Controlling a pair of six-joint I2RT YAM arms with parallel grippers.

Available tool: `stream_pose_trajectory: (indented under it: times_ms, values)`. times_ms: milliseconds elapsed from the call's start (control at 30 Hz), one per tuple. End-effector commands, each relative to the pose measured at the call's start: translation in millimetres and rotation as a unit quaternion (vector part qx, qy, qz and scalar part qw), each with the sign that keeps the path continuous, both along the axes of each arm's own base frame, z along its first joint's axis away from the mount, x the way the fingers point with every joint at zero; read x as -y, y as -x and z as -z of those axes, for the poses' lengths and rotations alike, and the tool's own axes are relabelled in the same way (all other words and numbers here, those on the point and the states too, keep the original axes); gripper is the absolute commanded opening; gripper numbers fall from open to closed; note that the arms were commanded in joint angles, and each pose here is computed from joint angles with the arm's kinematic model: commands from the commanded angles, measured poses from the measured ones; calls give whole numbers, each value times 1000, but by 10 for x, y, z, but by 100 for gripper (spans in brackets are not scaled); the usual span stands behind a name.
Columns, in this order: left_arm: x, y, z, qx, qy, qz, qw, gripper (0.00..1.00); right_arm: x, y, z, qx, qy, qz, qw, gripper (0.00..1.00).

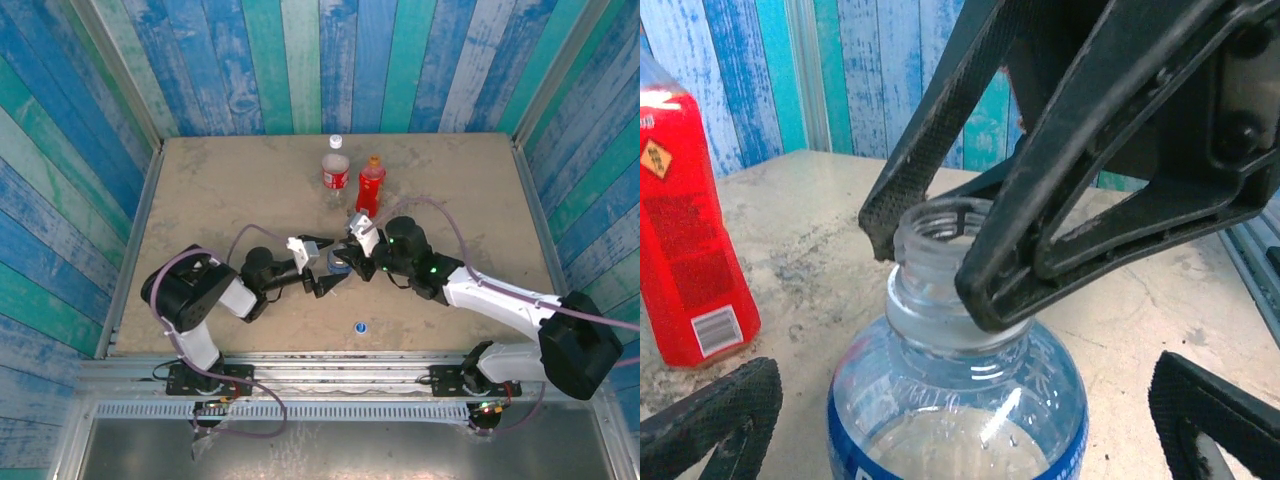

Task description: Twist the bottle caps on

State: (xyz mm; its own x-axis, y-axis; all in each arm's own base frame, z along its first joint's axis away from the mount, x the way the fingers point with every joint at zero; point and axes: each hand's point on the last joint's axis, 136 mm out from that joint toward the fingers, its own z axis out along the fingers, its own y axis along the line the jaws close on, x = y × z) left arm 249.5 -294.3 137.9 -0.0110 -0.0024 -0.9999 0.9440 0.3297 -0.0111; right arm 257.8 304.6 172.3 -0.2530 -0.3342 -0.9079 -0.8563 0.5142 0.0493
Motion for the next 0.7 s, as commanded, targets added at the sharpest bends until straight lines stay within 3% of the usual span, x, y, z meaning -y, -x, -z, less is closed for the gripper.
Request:
stream_pose_trajectory:
  times_ms: [0, 200, 667]
  values:
    - [22, -49, 2, 12, 16, -8, 1000, 93, -60, 19, -47, 4, -22, -7, 1000, 25]
    - [35, -90, 3, 20, 47, -10, 999, 83, -63, 23, -1, -3, -20, -8, 1000, 25]
    - [117, -89, -41, 27, 48, 6, 998, 85, -48, 34, 117, -18, -6, -6, 1000, 26]
